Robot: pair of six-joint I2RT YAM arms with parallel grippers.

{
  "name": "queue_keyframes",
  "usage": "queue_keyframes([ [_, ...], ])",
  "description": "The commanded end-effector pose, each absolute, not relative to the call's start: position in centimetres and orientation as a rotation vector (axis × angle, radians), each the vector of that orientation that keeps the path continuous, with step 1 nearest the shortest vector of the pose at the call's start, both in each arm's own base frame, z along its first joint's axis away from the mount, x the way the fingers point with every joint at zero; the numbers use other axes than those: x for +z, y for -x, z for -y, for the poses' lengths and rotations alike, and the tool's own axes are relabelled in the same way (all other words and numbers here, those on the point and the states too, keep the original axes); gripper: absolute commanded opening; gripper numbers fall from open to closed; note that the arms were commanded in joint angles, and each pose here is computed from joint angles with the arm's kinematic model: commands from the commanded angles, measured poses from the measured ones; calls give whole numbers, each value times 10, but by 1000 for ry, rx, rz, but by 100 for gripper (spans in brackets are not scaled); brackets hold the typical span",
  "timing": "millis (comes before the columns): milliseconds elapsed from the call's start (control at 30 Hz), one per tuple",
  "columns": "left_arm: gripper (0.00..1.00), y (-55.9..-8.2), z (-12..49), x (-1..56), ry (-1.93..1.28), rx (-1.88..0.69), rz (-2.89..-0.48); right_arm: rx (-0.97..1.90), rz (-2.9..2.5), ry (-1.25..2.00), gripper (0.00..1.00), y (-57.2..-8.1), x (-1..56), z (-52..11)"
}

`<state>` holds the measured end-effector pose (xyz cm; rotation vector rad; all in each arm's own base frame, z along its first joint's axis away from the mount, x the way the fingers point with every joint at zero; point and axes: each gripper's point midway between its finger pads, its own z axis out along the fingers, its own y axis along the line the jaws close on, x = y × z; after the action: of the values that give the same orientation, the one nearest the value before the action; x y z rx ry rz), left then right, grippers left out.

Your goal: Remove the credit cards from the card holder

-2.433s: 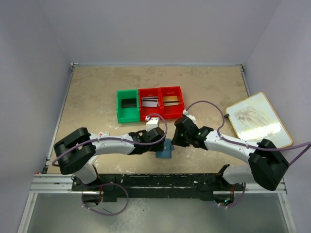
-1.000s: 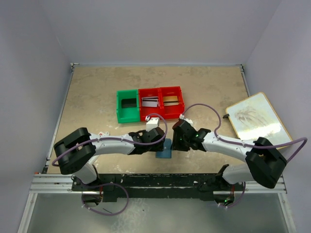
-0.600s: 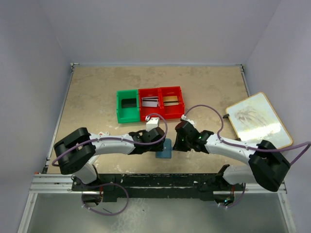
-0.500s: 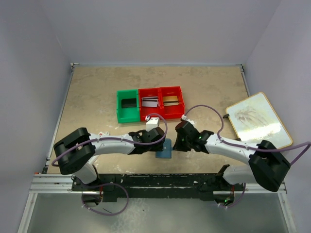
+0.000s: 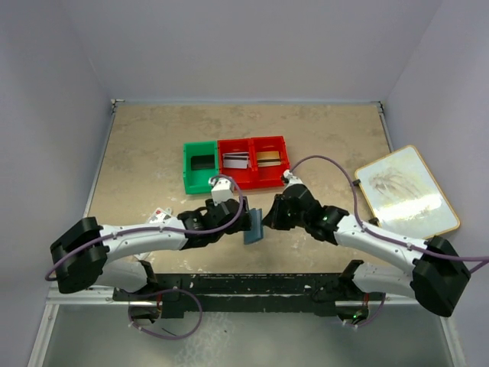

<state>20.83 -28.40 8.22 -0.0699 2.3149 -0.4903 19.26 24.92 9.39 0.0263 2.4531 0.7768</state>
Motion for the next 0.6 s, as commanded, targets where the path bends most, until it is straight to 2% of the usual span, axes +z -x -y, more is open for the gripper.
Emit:
queue_keyframes([
  [0, 77, -218, 266, 102, 222, -497, -2207, 892, -2360, 113, 1, -206, 126, -279],
  [400, 78, -218, 204, 141, 474, -499, -2017, 1000, -2327, 315, 3, -217, 145, -321],
  [567, 75, -218, 190, 147, 495, -468, -1988, 1051, -2333, 352, 4, -216, 141, -333],
])
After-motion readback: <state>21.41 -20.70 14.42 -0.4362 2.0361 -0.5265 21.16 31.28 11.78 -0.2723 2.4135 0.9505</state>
